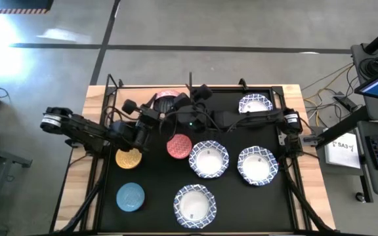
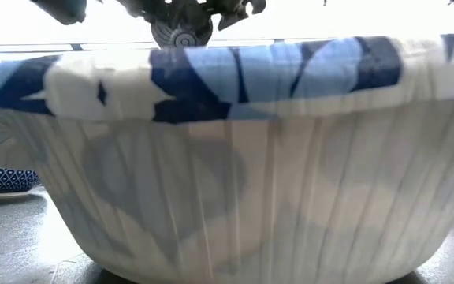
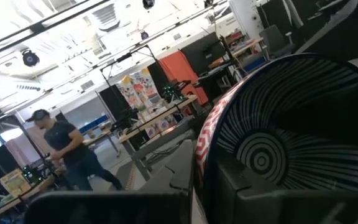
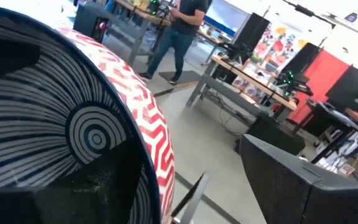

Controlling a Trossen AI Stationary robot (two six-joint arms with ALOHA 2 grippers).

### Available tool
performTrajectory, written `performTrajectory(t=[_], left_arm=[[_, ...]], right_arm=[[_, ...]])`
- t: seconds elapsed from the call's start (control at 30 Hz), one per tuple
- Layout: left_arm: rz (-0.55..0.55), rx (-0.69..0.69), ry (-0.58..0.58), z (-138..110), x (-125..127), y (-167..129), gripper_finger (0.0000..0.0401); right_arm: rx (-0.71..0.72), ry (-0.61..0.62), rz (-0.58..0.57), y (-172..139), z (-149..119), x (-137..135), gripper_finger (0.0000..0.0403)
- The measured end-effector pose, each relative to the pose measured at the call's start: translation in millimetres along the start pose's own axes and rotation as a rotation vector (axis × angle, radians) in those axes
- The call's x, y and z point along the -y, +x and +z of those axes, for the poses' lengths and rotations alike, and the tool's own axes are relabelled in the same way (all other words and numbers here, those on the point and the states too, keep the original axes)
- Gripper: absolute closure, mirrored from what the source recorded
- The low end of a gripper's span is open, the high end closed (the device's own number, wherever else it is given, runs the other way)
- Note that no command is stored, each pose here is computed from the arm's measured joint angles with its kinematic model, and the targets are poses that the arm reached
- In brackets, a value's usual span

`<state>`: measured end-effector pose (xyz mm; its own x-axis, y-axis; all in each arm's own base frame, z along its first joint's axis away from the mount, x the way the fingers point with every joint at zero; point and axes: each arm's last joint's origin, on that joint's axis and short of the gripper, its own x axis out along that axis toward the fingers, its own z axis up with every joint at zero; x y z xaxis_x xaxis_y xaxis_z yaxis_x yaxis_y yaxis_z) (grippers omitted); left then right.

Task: Place and stack bowls onto a shelf
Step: Put the blue bowl on the shelf

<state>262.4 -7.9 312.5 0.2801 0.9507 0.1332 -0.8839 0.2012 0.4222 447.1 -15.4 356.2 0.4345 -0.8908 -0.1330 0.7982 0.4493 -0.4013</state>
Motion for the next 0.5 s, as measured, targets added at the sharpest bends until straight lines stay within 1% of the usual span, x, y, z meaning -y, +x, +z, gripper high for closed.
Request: performTrajectory(t=[0.1, 0.27, 0.37, 0.5], left_arm=[[-0.008, 0.002, 0.006, 1.4, 0.2, -0.8, 0.0395], [-0.014, -0.017, 0.015, -1.7, 4.8, -3.2, 0.0395], [-0.01, -0.039, 0.041, -5.2, 9.0, -3.4, 0.0395], [-0.007, -0.056, 0.07, -9.1, 10.7, -4.2, 0.0396]], right_arm=[[-0.041, -0.057, 0.01, 0.7, 4.6, 8.5, 0.0147], [-0.089, -0.061, 0.037, 7.7, 6.7, 19.3, 0.0147], [-0.102, -0.107, 0.104, 12.2, 4.7, 20.5, 0.0147], [-0.105, -0.157, 0.188, 9.5, 5.1, 21.8, 0.0147]])
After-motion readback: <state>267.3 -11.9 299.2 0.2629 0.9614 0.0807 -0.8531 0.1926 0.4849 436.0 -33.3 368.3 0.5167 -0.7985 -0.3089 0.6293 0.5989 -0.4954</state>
